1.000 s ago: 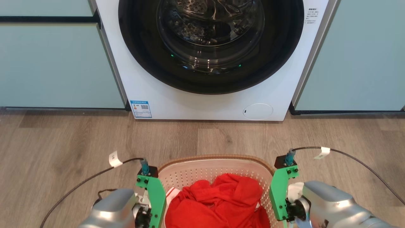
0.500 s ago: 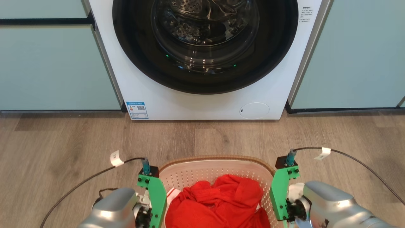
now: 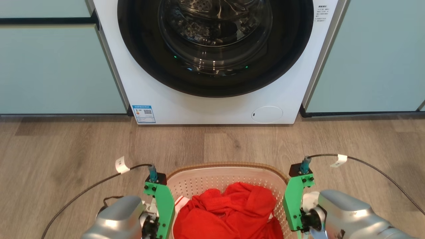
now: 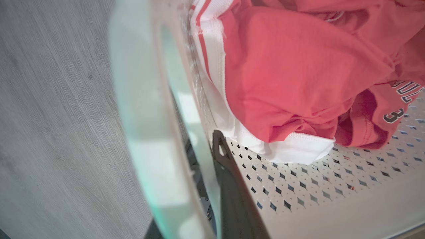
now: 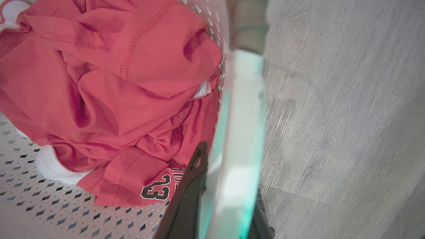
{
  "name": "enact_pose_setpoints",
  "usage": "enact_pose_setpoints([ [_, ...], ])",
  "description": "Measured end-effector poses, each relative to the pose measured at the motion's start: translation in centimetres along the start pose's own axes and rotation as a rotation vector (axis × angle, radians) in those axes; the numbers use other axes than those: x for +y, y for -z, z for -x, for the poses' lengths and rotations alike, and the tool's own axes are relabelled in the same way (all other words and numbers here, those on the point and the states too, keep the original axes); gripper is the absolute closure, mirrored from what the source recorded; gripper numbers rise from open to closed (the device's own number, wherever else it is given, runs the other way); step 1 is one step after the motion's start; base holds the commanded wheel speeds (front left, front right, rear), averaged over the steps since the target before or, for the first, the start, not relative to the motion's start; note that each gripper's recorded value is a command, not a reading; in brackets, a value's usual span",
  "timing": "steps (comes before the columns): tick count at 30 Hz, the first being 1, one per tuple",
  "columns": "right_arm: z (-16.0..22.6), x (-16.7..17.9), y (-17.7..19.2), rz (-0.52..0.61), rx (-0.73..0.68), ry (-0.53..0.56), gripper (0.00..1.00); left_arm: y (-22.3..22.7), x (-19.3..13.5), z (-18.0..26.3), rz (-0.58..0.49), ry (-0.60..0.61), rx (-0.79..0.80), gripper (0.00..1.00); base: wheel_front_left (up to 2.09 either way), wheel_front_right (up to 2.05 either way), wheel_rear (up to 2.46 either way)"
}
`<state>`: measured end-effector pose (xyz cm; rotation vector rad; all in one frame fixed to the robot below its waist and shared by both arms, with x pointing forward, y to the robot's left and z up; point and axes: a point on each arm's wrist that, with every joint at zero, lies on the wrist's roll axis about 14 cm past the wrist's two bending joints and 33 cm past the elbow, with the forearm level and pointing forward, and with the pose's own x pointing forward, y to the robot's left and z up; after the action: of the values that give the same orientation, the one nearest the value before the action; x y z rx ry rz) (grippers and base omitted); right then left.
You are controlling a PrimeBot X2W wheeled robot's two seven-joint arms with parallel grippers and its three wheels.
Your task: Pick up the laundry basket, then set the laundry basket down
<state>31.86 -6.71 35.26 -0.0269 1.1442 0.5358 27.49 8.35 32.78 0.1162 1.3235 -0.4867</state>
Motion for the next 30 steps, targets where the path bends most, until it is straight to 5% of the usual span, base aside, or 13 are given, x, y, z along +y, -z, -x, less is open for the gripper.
enact_pose_setpoints([
  [21, -1.9, -0.7, 0.1, -0.013, -0.004, -0.018, 1.00, -0.1, 0.6, -2.0, 0.025, 0.016, 0.009, 1.00, 0.00, 0.00, 0.00],
  [30, -4.5, -3.4, -4.1, 0.020, -0.104, -0.004, 1.00, -4.7, 2.6, -4.1, 0.018, 0.006, -0.079, 1.00, 0.00, 0.00, 0.00],
])
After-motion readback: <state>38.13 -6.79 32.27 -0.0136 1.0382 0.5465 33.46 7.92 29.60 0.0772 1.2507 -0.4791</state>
